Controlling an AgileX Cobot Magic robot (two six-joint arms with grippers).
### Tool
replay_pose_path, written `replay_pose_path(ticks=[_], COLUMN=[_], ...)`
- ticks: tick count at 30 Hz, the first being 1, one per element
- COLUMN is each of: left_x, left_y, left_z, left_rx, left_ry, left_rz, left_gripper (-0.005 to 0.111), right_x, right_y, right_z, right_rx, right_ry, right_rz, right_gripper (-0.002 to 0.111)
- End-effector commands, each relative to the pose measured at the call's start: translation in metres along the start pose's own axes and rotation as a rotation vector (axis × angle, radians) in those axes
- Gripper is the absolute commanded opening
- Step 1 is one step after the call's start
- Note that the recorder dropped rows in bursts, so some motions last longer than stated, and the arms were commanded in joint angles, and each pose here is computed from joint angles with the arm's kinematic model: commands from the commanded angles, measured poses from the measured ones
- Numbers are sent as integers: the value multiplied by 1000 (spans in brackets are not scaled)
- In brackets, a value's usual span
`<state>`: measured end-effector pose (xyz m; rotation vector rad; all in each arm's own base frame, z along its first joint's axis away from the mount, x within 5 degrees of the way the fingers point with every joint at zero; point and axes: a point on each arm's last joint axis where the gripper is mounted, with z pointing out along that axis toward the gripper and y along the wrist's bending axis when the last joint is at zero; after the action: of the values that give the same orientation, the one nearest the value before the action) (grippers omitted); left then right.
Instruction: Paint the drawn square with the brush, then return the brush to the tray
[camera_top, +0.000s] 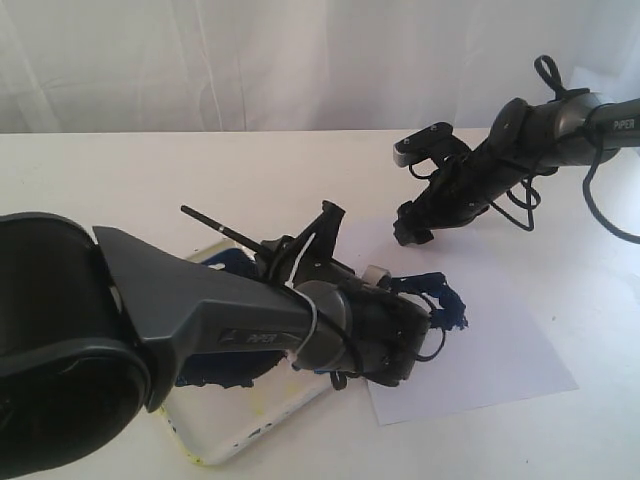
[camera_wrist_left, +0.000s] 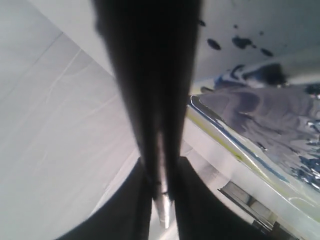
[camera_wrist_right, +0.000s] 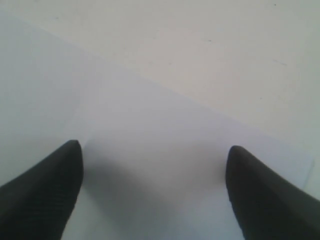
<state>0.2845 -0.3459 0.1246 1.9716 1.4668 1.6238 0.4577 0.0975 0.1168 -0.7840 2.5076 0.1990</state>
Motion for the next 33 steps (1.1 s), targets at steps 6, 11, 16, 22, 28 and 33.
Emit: replay_pose_path(ticks=[6,11,16,22,28,33], left_x=[19,22,17,8,15,15], left_y=[4,14,18,18,31,32], left_z=[30,32,27,29,33,34], left_rx=[52,-52,-105,-94,-92,-62], left_ry=[89,109,71,-35,-14,-14], left_rz=[-66,-140,-136,-131,-154,-95], left_gripper=[0,0,0,0,0,0], right_x=[14,13,13,13,14,14], right_y=[1,1,1,1,1,1], right_z=[14,14,14,14,14,14], right_rx=[-21,-18,-17,-19,-21,-21], right_ry=[67,63,62,65,67,67], right_rz=[-14,-14,-14,-14,-14,-14], right_gripper=[73,73,73,73,73,73])
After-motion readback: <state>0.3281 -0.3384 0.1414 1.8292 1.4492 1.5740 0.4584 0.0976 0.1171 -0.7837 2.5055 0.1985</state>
